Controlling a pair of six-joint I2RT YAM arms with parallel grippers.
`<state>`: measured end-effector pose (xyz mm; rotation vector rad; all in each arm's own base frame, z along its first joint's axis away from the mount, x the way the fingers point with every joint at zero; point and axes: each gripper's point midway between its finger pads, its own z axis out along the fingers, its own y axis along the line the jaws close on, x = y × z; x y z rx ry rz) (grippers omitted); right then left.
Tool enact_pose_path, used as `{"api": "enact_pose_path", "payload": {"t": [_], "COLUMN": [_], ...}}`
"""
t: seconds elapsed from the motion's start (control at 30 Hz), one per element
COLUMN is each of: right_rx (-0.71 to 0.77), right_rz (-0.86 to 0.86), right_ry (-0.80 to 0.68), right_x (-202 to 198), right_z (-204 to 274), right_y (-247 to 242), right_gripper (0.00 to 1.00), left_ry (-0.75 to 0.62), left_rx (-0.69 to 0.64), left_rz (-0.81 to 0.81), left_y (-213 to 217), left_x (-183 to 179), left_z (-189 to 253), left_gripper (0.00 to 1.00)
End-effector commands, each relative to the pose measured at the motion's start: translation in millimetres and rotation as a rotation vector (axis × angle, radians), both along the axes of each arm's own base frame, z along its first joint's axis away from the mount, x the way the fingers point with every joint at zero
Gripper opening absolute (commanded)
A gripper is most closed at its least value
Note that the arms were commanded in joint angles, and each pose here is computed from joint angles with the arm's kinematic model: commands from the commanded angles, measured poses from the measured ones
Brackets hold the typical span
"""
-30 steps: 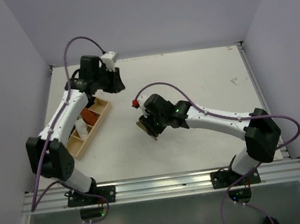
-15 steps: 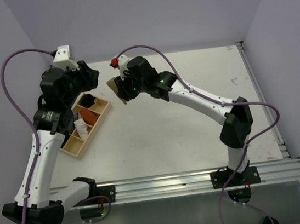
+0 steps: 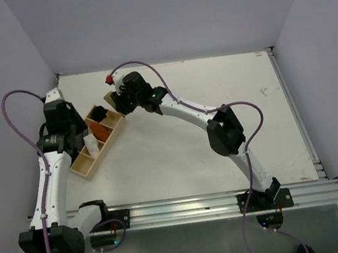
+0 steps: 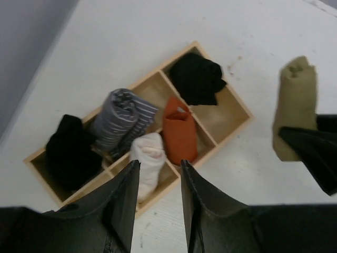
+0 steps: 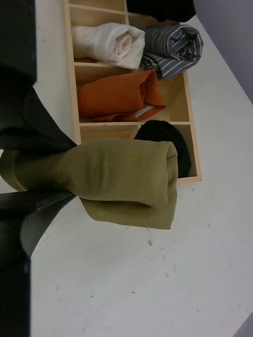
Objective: Roll the underwear
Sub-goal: Place the rolled underwear into the container
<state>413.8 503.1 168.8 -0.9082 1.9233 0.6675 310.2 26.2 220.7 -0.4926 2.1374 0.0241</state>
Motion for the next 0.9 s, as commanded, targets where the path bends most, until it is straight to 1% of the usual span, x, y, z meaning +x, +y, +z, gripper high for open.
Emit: {"api": "enact_pose_path", "payload": {"t": [0.0, 0.03, 0.13, 0.17, 0.23, 0.27, 0.3, 0.37, 0.4, 0.47, 0.5, 0.53, 0.57, 0.6, 0.63, 0.7, 0.73, 0.87], "right_rx": [0.083, 0.089, 0.104, 0.115, 0.119, 0.144, 0.133, 0.146, 0.141, 0.156, 0.15, 0.147, 0.155, 0.145, 0.147, 0.143, 0.14, 0.126], "right_rz": [0.039, 0.044, 0.042, 0.042, 0.039, 0.043, 0.045, 0.052, 0.057, 0.06, 0.074, 0.071, 0.068, 0.074, 0.075, 0.069, 0.068, 0.044], "right_ry": [-0.157, -0.151, -0.126, -0.136, -0.107, -0.111, -0.096, -0.1, -0.085, -0.079, -0.065, -0.062, -0.072, -0.059, -0.064, -0.076, -0.075, -0.088], "right_x": [17, 16, 15, 12, 6, 0, -4, -12, -16, -20, -26, -26, -28, -31, -33, -34, -34, -27], "right_z": [48, 49, 49, 62, 60, 77, 71, 84, 79, 86, 81, 80, 89, 83, 85, 90, 89, 89], "right_y": [15, 13, 6, 2, -4, -8, -12, -18, -20, -27, -28, -31, -36, -40, -43, -53, -56, -78], "right_gripper": [0.0, 0.0, 0.0, 0.0, 0.0, 0.0, 0.0, 0.0, 0.0, 0.0, 0.0, 0.0, 0.0, 0.0, 0.0, 0.0, 0.0, 0.0], "left_ry": [-0.015, 0.002, 0.048, 0.04, 0.048, 0.041, 0.022, 0.076, 0.09, 0.147, 0.159, 0.174, 0.188, 0.193, 0.185, 0.172, 0.172, 0.243], "left_rx": [0.026, 0.036, 0.019, -0.024, -0.1, -0.154, -0.172, -0.186, -0.167, -0.157, -0.152, -0.154, -0.163, -0.167, -0.186, -0.217, -0.251, -0.351], "left_rz": [0.113, 0.141, 0.267, 0.312, 0.384, 0.419, 0.436, 0.497, 0.529, 0.562, 0.583, 0.6, 0.616, 0.632, 0.655, 0.635, 0.656, 0.676], "left_y": [38, 44, 71, 73, 73, 69, 67, 66, 70, 69, 70, 68, 67, 65, 64, 58, 55, 40], "left_x": [2, 1, -9, -11, -26, -31, -38, -58, -66, -86, -93, -102, -108, -116, -119, -115, -115, -115], "left_z": [-3, -6, -19, -22, -38, -44, -43, -62, -65, -77, -80, -83, -91, -93, -96, -103, -109, -149], "left_gripper": [0.4, 0.4, 0.49, 0.52, 0.55, 0.55, 0.54, 0.51, 0.51, 0.5, 0.49, 0.49, 0.49, 0.48, 0.48, 0.48, 0.49, 0.49]}}
